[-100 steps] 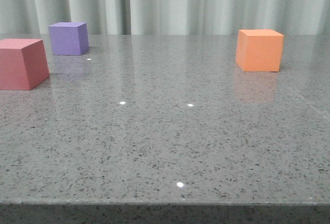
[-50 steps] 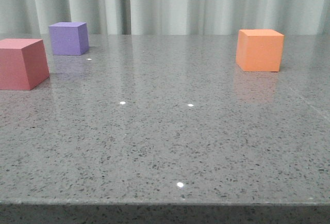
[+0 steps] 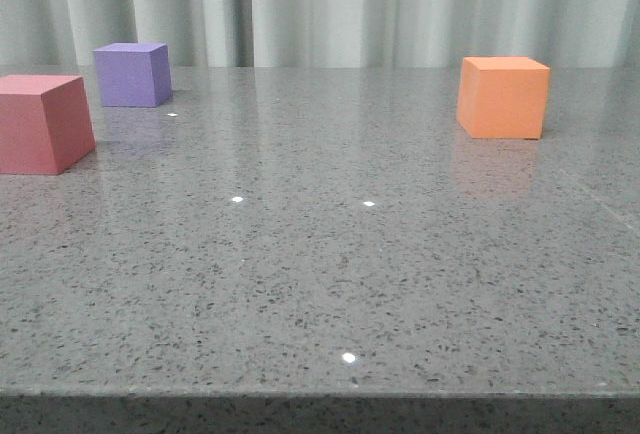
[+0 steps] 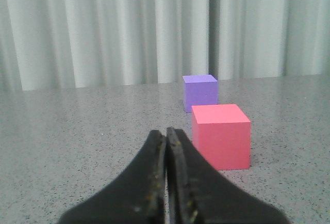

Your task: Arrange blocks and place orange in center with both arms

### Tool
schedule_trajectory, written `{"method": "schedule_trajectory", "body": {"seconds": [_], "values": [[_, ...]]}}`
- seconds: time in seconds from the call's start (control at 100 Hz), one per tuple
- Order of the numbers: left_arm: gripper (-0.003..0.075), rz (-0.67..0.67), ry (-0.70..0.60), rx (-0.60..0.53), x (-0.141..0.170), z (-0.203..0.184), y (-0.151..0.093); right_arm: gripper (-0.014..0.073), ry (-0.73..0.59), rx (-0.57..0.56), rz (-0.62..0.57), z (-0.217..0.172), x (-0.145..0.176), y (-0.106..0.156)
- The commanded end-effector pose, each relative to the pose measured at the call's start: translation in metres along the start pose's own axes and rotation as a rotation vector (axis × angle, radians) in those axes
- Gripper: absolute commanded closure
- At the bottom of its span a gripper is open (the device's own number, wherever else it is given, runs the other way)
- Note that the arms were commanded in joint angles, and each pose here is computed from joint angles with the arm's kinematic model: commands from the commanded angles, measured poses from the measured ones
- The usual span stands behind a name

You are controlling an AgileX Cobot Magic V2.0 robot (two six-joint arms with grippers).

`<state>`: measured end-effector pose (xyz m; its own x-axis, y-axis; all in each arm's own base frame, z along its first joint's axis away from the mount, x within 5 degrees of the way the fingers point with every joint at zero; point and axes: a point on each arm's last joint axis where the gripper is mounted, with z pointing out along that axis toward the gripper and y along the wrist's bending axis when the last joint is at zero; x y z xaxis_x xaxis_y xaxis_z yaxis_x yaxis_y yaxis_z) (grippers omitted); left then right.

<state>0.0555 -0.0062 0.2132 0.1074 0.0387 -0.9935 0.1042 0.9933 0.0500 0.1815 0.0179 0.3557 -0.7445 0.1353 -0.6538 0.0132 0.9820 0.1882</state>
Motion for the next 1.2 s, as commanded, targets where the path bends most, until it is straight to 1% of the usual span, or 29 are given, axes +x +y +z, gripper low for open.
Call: {"method": "schedule_trajectory", "body": {"seconds": [0.0, 0.17, 0.35, 0.47, 0.59, 0.8, 0.92, 1.19], "values": [[0.0741, -0.002, -0.067, 0.004, 0.005, -0.002, -0.001, -0.0040, -0.094, -0.043, -0.012, -0.006, -0.027, 0.011], [0.0741, -0.002, -0.067, 0.004, 0.005, -0.002, -0.001, -0.0040, -0.074, -0.095, -0.065, 0.012, -0.060, 0.034], [0.0741, -0.002, -0.067, 0.004, 0.005, -0.002, -0.001, -0.0040, -0.044, -0.119, -0.094, 0.046, -0.095, 0.059], [0.0741, -0.002, -0.067, 0.004, 0.005, -0.002, -0.001, -0.0040, -0.024, -0.089, -0.093, 0.072, -0.114, 0.066], [0.0741, -0.002, -0.067, 0.004, 0.005, -0.002, -0.001, -0.0040, -0.009, -0.027, -0.093, 0.098, -0.127, 0.068], [0.0741, -0.002, -0.067, 0.004, 0.005, -0.002, -0.001, -0.0040, 0.014, -0.011, -0.091, 0.134, -0.138, 0.071], [0.0741, -0.002, -0.067, 0.004, 0.005, -0.002, -0.001, -0.0040, 0.041, -0.004, -0.092, 0.152, -0.138, 0.072], [0.0741, -0.002, -0.067, 0.004, 0.005, -0.002, -0.001, -0.0032, 0.065, 0.002, -0.093, 0.178, -0.134, 0.071]]}}
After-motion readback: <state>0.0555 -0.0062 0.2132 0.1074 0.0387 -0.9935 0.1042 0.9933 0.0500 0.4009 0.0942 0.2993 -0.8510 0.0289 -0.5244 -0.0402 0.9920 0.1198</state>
